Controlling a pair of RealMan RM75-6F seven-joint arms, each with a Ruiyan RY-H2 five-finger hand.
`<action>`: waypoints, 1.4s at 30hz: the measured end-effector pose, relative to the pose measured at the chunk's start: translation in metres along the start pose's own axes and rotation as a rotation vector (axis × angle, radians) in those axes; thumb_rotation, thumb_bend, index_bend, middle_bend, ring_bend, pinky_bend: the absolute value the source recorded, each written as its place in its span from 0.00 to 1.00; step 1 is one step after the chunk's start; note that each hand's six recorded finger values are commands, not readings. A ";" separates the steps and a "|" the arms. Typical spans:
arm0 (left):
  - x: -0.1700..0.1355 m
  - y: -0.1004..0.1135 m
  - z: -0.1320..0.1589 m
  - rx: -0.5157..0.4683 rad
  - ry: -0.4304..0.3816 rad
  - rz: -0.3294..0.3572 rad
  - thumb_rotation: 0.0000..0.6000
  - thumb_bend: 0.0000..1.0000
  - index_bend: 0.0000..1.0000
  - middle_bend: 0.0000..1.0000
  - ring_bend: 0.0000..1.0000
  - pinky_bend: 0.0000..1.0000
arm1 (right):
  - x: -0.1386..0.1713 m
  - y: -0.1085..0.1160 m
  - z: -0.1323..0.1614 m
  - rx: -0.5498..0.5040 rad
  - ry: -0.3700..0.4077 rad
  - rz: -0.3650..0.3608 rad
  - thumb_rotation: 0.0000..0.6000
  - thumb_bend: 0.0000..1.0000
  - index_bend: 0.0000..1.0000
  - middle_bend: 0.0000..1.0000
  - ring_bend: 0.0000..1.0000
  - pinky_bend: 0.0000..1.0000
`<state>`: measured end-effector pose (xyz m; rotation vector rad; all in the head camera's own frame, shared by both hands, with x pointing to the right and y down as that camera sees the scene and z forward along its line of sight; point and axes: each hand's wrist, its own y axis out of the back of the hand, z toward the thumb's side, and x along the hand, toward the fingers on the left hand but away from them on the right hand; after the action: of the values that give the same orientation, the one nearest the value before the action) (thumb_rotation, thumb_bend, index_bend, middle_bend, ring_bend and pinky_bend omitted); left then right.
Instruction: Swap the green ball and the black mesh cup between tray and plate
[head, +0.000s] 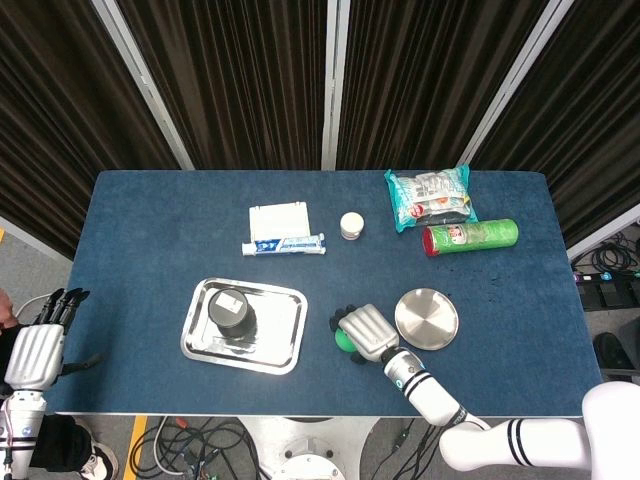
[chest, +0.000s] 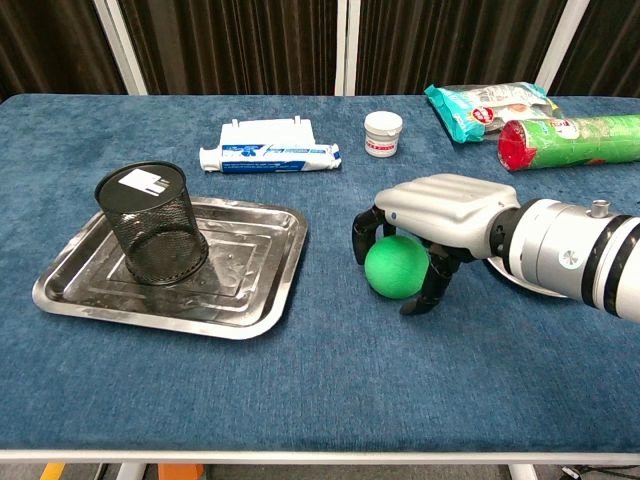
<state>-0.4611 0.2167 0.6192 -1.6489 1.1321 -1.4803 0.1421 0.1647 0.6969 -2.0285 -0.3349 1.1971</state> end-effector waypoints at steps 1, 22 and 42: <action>0.000 0.000 0.000 0.000 0.000 0.000 1.00 0.05 0.13 0.09 0.02 0.28 | 0.000 0.001 0.000 -0.002 -0.002 -0.010 1.00 0.11 0.50 0.39 0.39 0.70; -0.001 0.004 -0.001 -0.007 0.004 0.008 1.00 0.05 0.13 0.10 0.02 0.28 | 0.035 0.051 -0.061 -0.035 -0.138 -0.190 1.00 0.18 0.67 0.51 0.51 0.76; 0.000 0.007 0.006 -0.005 -0.009 0.018 1.00 0.05 0.13 0.10 0.02 0.28 | 0.066 -0.008 -0.144 -0.171 -0.324 -0.085 1.00 0.07 0.38 0.32 0.33 0.48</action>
<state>-0.4569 0.2139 0.6123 -1.6428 1.1434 -1.4584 0.2990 0.1396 0.7019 -1.9358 -0.6953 1.4876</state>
